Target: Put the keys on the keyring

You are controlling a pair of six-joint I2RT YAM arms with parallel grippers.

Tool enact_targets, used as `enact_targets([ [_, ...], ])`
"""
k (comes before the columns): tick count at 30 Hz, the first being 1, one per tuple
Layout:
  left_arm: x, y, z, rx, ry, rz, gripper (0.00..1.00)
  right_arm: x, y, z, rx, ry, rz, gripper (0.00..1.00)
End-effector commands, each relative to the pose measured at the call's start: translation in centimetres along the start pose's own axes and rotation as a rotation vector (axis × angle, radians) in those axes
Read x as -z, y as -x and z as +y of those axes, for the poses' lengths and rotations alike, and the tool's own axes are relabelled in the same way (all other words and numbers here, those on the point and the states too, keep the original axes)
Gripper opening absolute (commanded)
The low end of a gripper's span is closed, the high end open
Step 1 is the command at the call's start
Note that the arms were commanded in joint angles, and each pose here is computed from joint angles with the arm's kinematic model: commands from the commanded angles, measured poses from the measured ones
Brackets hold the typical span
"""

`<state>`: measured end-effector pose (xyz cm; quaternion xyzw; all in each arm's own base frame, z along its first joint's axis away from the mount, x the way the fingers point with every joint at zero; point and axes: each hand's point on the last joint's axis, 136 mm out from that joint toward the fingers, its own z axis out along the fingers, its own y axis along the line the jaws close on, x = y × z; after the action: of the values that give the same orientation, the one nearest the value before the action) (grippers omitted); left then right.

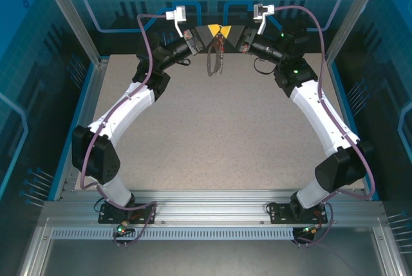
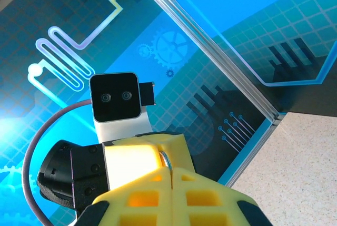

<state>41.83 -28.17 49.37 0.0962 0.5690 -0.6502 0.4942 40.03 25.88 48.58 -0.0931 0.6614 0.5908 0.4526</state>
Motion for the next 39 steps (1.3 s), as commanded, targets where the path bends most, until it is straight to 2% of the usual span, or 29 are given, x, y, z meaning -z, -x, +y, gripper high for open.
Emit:
enact_targets([
  [1, 0.4, 1.2, -3.9, -0.082, -0.079, -0.023, 0.0, 0.6, 0.6, 2.0, 0.042, 0.054, 0.0, 0.0],
  [3, 0.6, 1.2, -3.8, -0.081, -0.071, -0.006, 0.03, 1.1, 0.9, 1.7, 0.057, 0.037, 0.015, 0.0],
  [7, 1.7, 1.8, -3.2, -0.086, -0.047, 0.007, 0.33, 2.3, 1.1, 0.9, 0.113, -0.013, 0.09, 0.0],
  [11, 2.7, 2.2, -2.7, -0.09, -0.023, 0.047, 0.43, 3.2, 0.8, -0.2, 0.144, -0.048, 0.174, 0.0],
  [15, 3.0, 1.2, -2.4, -0.116, -0.003, 0.131, 0.5, 3.6, -0.1, -0.4, 0.203, -0.063, 0.277, 0.0],
  [21, 3.3, -0.6, -2.1, -0.161, 0.032, 0.275, 0.54, 3.9, -1.6, -1.0, 0.267, -0.081, 0.4, 0.0],
  [29, 3.5, -2.4, -2.2, -0.156, 0.012, 0.428, 0.53, 4.1, -2.8, -1.3, 0.275, -0.049, 0.457, 0.0],
  [35, 3.2, -3.0, -1.6, -0.134, 0.003, 0.454, 0.52, 3.4, -3.9, -0.8, 0.249, 0.01, 0.489, 0.0],
  [39, 2.9, -3.3, -1.5, -0.124, -0.007, 0.471, 0.47, 2.9, -4.7, -0.4, 0.244, 0.034, 0.509, 0.0],
])
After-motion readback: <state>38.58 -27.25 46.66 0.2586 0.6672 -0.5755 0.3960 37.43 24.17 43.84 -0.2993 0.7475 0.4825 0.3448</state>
